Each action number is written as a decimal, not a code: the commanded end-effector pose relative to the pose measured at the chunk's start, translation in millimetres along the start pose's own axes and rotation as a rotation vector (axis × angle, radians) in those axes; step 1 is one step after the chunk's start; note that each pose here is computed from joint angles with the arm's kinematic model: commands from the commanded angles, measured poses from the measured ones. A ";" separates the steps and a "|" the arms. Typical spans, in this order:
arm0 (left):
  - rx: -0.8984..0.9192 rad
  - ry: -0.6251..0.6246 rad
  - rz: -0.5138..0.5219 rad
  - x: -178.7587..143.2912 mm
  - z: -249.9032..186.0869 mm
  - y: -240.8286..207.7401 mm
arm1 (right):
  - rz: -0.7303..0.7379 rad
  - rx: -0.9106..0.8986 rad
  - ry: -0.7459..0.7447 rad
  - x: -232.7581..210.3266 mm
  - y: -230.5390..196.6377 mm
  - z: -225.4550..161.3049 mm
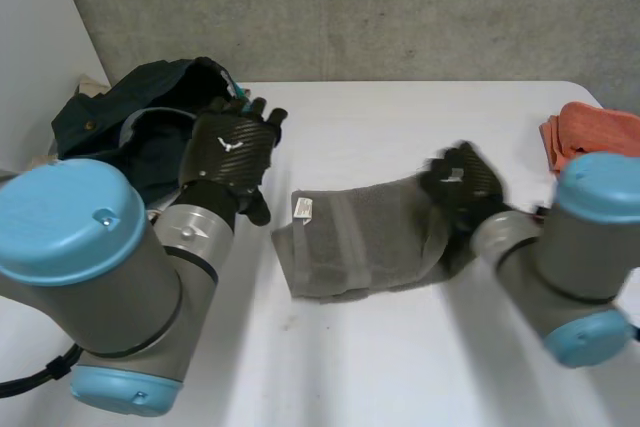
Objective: Fold the laundry.
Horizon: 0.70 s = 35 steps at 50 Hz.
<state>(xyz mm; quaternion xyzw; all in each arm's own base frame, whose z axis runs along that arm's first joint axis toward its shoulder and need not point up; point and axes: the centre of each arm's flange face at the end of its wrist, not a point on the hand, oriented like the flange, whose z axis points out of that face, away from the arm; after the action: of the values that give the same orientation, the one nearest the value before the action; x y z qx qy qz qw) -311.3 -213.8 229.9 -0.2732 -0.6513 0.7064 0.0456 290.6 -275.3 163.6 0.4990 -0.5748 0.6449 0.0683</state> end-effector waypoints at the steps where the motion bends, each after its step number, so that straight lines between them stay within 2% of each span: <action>1: -0.004 -0.052 -0.003 -19.1 1.5 -0.1 | -0.149 0.313 -0.236 -88.5 -60.1 -20.6; 5: -0.012 -0.061 -0.006 -22.4 2.0 1.9 | -0.147 0.340 -0.321 -111.4 -59.8 -25.3; 8: -0.009 -0.063 -0.014 -23.2 3.1 2.0 | -0.127 0.353 -0.338 -112.0 -61.6 -28.0; 12: 0.010 -0.067 -0.019 -23.2 8.2 -1.1 | -0.011 0.353 -0.312 -97.3 -69.4 -28.6; 16: 0.060 -0.043 -0.029 -20.9 20.6 -10.4 | 0.245 0.342 -0.192 -34.6 -77.9 -25.1; 17: 0.068 -0.033 -0.033 -18.8 24.3 -10.8 | 0.377 0.323 -0.158 -13.0 -74.9 -23.9; 20: 0.102 0.024 -0.063 -5.4 38.0 -14.3 | 0.578 0.289 -0.132 7.0 -67.6 -21.1; 21: 0.108 0.037 -0.072 -2.0 41.5 -14.5 | 0.700 0.247 -0.120 16.7 -59.1 -18.7; 25: 0.144 0.132 -0.145 27.7 53.7 -20.3 | 0.870 0.119 -0.103 37.7 -36.0 -14.3; 29: 0.108 0.198 -0.202 55.1 65.2 -8.0 | 0.899 -0.026 -0.096 42.2 -8.4 -4.7; 35: -0.072 0.271 -0.180 88.2 73.0 31.7 | 0.879 -0.143 -0.138 31.8 15.0 13.3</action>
<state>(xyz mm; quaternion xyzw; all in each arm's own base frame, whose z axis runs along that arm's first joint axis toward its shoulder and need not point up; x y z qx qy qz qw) -390.1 -249.1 215.8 -0.2787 -0.6342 0.6959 0.1891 275.8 -288.9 201.5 0.2262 -0.7413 0.5821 -0.2458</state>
